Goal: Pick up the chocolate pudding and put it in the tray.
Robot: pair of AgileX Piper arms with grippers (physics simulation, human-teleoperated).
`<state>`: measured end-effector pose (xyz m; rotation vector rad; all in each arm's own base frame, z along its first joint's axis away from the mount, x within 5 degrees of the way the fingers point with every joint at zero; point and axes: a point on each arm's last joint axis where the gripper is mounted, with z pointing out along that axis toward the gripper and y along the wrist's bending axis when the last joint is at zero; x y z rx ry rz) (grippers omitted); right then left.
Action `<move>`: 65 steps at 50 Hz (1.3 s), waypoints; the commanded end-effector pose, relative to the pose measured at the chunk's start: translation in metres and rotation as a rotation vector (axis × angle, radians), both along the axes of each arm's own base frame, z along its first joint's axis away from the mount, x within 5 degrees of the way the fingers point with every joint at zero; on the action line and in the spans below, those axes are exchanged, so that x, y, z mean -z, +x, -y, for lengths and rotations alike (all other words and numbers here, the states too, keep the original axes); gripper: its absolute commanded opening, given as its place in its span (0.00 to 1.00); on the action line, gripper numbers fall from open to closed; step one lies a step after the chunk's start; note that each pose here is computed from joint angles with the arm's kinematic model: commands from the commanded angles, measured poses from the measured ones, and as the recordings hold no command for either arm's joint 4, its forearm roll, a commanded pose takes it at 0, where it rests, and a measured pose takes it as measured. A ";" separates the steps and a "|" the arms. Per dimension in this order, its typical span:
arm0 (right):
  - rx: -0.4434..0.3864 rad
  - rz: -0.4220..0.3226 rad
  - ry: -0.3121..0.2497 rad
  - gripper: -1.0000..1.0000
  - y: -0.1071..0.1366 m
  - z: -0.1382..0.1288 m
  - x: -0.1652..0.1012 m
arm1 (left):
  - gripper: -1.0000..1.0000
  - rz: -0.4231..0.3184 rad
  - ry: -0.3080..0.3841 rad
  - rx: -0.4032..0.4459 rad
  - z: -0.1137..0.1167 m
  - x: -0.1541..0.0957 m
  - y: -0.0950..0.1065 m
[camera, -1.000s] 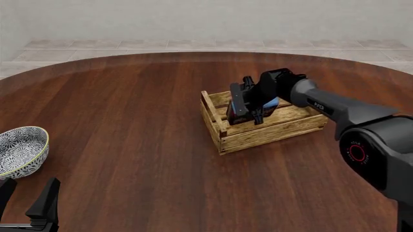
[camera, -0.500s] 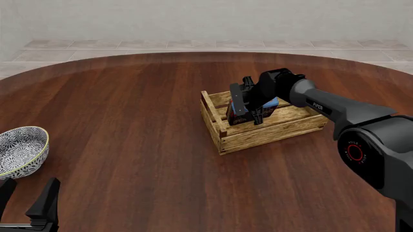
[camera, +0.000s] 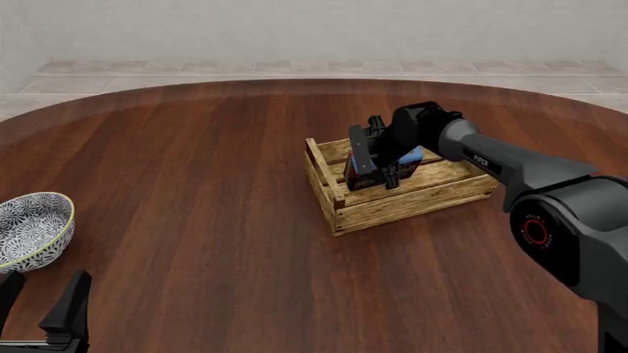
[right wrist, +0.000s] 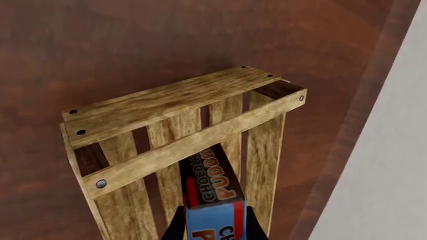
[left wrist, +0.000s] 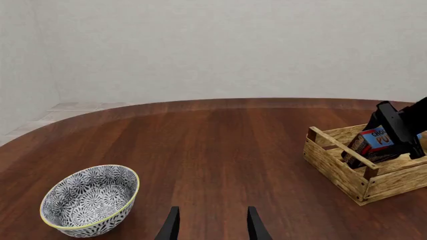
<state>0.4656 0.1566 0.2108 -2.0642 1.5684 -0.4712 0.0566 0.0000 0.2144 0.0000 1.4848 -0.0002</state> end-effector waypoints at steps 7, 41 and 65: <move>0.018 -0.043 0.021 0.00 0.001 -0.013 0.012 | 1.00 0.000 0.000 0.000 0.000 0.000 0.000; 0.037 0.006 0.063 1.00 0.010 -0.021 -0.014 | 1.00 0.000 0.000 0.000 0.000 0.000 0.000; 0.044 0.031 0.083 1.00 -0.008 -0.017 -0.059 | 1.00 0.000 0.000 0.000 0.000 0.000 0.000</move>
